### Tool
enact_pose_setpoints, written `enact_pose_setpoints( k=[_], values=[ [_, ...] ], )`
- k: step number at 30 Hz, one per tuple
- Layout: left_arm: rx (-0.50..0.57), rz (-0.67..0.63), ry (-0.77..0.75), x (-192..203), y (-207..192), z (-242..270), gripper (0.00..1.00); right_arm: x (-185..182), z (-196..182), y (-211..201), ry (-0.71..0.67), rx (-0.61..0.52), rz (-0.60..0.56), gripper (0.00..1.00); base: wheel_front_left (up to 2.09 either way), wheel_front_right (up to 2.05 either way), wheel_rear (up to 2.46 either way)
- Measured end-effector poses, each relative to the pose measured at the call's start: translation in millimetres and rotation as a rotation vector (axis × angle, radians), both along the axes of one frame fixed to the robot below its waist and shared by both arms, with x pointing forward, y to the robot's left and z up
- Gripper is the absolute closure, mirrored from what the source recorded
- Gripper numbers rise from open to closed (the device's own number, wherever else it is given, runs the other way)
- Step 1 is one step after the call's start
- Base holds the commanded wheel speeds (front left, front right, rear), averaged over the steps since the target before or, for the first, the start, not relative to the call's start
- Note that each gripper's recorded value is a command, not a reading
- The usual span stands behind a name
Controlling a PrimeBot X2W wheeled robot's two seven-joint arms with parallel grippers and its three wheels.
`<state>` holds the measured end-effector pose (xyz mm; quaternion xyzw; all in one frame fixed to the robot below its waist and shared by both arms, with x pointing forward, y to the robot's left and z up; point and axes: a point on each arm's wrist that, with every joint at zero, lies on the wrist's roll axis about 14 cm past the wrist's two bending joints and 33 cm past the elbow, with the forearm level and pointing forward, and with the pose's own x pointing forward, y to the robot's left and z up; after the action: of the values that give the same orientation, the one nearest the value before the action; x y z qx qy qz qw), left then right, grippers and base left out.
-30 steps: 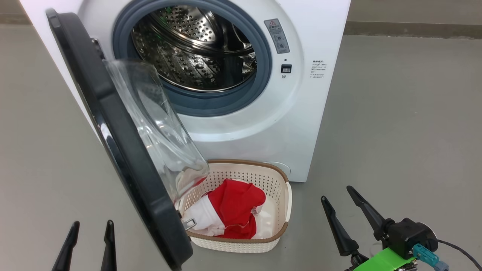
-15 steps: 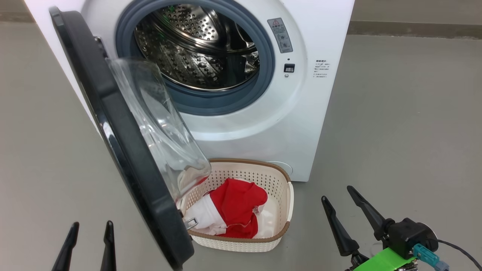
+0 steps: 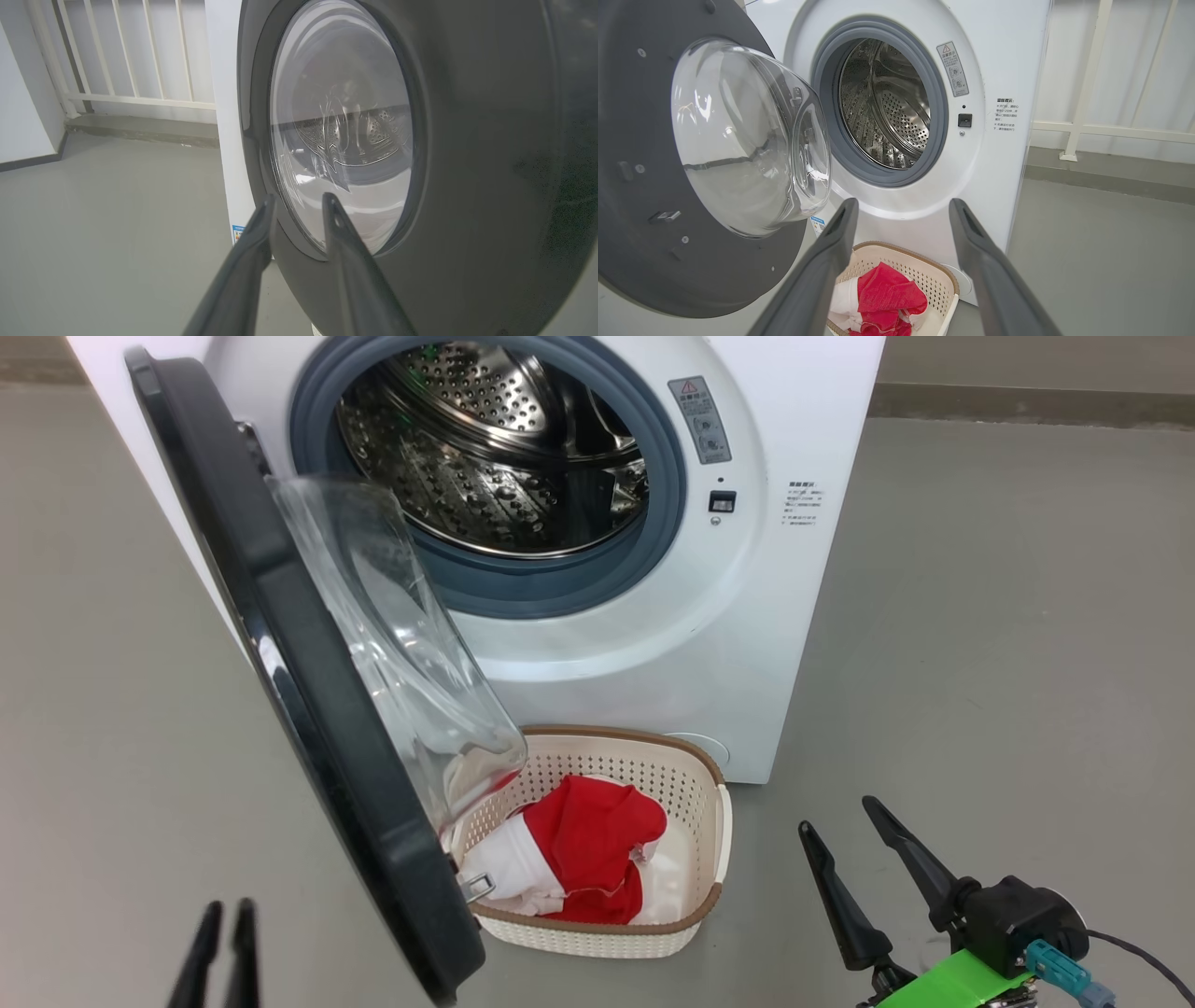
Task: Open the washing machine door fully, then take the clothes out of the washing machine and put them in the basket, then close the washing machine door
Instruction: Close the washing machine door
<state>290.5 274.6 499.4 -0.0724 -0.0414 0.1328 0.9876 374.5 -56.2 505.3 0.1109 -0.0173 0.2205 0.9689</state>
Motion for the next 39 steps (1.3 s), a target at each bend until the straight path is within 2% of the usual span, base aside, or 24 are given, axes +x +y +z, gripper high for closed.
enact_pose_setpoints(
  k=[2, 13, 21, 27, 34, 39],
  values=[
    [-0.025, 0.006, -0.001, -0.1, 1.1, -2.2, 1.00, 0.2, -0.2, 0.1, 0.000, 0.000, 0.001, 0.00, 0.00, 0.00, 0.00],
    [-0.387, 0.072, -0.154, 28.7, 22.3, 24.4, 1.00, 0.9, -0.5, -1.6, 0.006, 0.011, -0.007, 0.00, 0.00, 0.00, 0.00],
    [-0.793, 0.072, -0.228, 46.3, 35.8, 55.1, 1.00, 1.8, 0.1, -10.4, 0.006, 0.016, -0.034, 0.00, 0.00, 0.00, 0.00],
    [-1.075, -0.075, -0.258, 55.7, 15.9, 91.2, 1.00, 1.6, 1.7, -17.4, 0.006, 0.028, -0.059, 0.00, 0.00, 0.00, 0.00],
    [-1.222, -0.229, -0.218, 59.0, -14.9, 113.4, 1.00, 0.4, 2.9, -24.7, 0.013, 0.062, -0.088, 0.00, 0.00, 0.00, 0.00],
    [-1.257, -0.270, -0.190, 61.3, -28.7, 115.6, 1.00, -1.2, 2.7, -29.9, 0.016, 0.069, -0.104, 0.00, 0.00, 0.00, 0.00]
  ],
)
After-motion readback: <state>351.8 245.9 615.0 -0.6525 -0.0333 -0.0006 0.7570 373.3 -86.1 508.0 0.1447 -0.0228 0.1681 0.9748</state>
